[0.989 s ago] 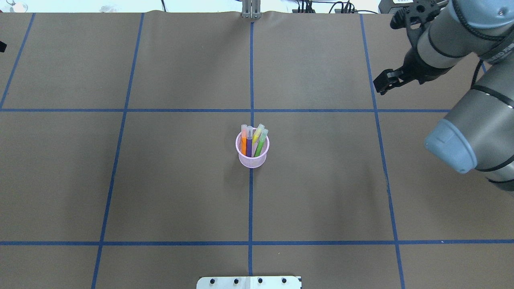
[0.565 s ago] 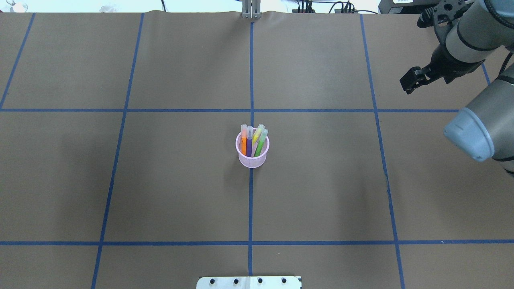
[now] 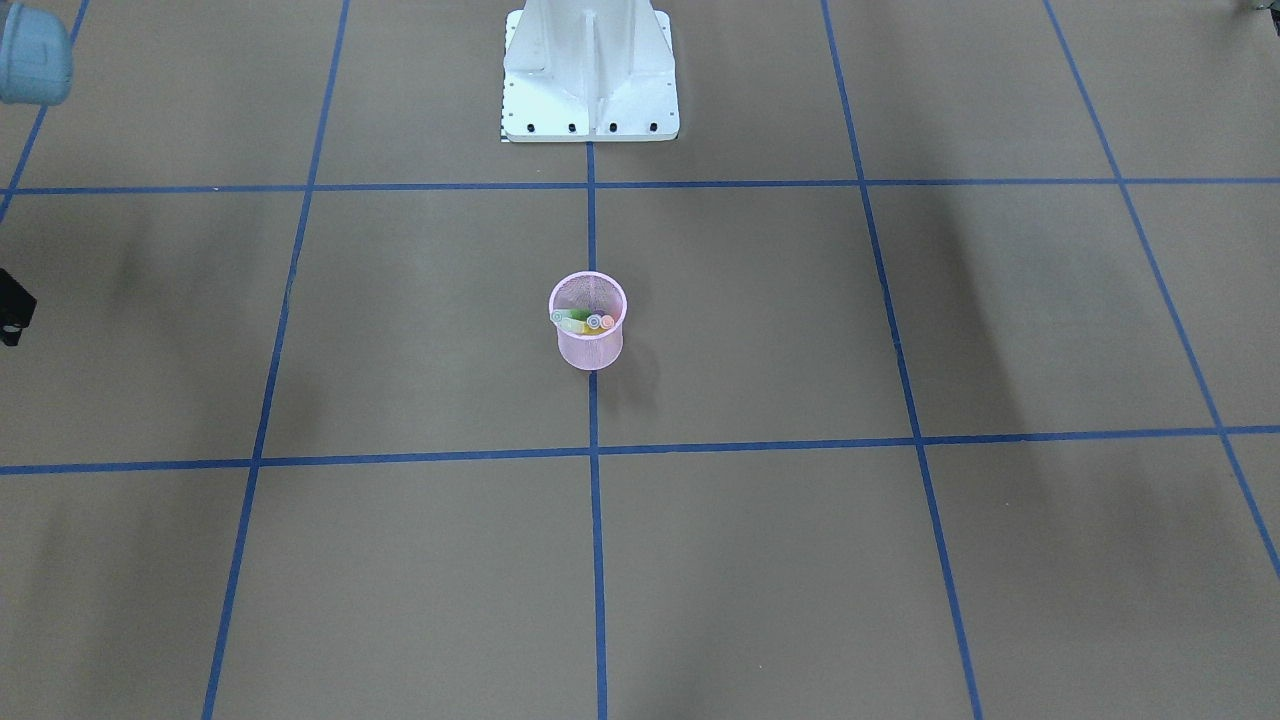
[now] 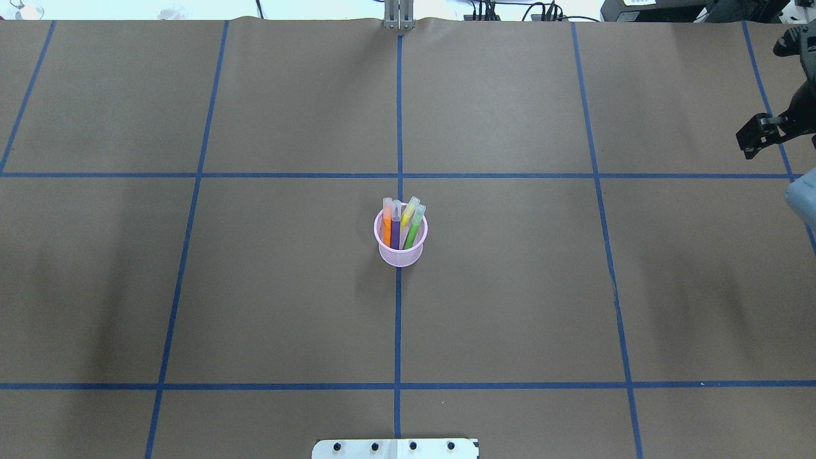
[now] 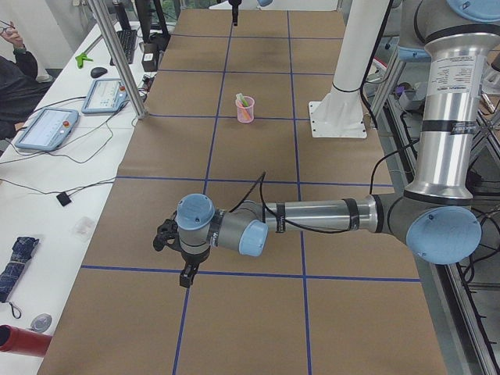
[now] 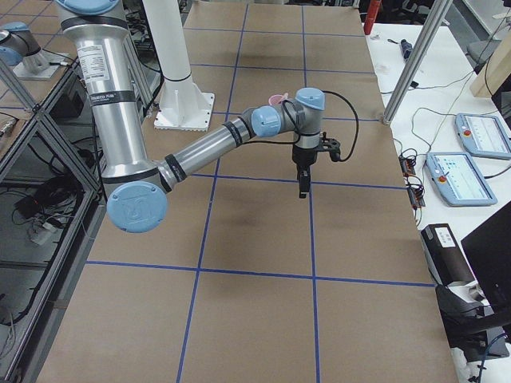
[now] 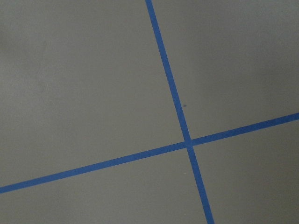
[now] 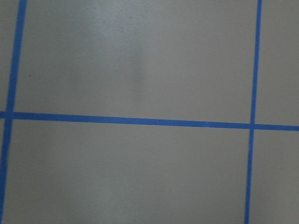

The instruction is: Collect pens into pen holder

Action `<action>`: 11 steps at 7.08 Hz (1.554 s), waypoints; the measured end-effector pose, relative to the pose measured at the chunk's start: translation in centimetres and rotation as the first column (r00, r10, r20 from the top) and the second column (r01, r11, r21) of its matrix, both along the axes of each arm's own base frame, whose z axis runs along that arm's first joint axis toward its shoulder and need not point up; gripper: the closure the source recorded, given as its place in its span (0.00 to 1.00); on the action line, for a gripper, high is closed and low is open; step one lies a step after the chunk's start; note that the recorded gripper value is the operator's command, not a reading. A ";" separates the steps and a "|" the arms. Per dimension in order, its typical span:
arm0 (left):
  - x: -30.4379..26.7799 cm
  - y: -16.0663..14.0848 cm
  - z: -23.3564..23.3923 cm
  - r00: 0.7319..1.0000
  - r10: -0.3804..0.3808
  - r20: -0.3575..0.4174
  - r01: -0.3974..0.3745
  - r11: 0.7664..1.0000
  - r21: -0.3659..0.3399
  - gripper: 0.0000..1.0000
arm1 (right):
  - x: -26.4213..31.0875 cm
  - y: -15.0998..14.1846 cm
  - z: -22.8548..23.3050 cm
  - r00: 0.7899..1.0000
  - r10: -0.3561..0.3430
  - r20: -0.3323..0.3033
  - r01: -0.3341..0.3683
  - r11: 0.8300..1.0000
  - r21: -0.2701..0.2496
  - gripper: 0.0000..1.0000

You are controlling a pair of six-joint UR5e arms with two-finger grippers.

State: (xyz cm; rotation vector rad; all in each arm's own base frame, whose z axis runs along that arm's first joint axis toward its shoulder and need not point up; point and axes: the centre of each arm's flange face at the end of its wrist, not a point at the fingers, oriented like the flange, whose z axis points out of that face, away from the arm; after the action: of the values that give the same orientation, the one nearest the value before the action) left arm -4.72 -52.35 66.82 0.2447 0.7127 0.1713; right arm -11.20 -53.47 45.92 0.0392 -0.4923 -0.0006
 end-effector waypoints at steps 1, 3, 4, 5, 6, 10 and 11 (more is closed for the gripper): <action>-0.1 -0.1 -0.2 1.000 -0.004 0.000 0.004 1.000 -0.017 0.00 | 3.1 -1.3 2.6 0.999 -0.031 0.030 0.031 1.000 -0.002 0.00; -0.1 -0.8 -1.2 1.000 -0.006 0.001 0.006 0.999 -0.054 0.00 | 9.0 -3.0 8.8 0.993 -0.064 0.104 0.064 0.998 -0.001 0.00; -0.1 -0.9 -1.6 1.000 -0.007 0.000 0.007 0.998 -0.060 0.00 | 11.2 -2.6 11.6 0.991 -0.050 0.124 0.050 0.999 -0.001 0.00; -0.3 -0.8 -1.8 1.000 -0.009 -0.001 0.009 0.998 -0.062 0.00 | 12.5 -1.3 14.0 0.988 -0.036 0.151 0.037 0.999 0.000 0.00; -0.3 -0.7 -2.0 1.000 -0.011 -0.002 0.011 0.998 -0.067 0.00 | 13.4 0.1 15.6 0.980 -0.021 0.197 0.024 1.000 -0.011 0.00; -0.5 1.0 -4.2 1.000 -0.013 -0.002 0.012 0.994 -0.111 0.00 | 15.6 3.3 18.0 0.957 0.033 0.288 -0.018 0.998 -0.056 0.00; -0.5 1.3 -4.3 1.000 -0.013 -0.003 0.012 0.994 -0.111 0.00 | 15.7 3.5 18.0 0.956 0.036 0.290 -0.021 0.998 -0.056 0.00</action>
State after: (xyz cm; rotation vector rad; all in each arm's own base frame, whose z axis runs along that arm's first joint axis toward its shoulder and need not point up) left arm -5.22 -51.08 62.51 0.1429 0.7215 0.1188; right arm 4.51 -50.00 63.92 -0.0049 -0.7862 0.0471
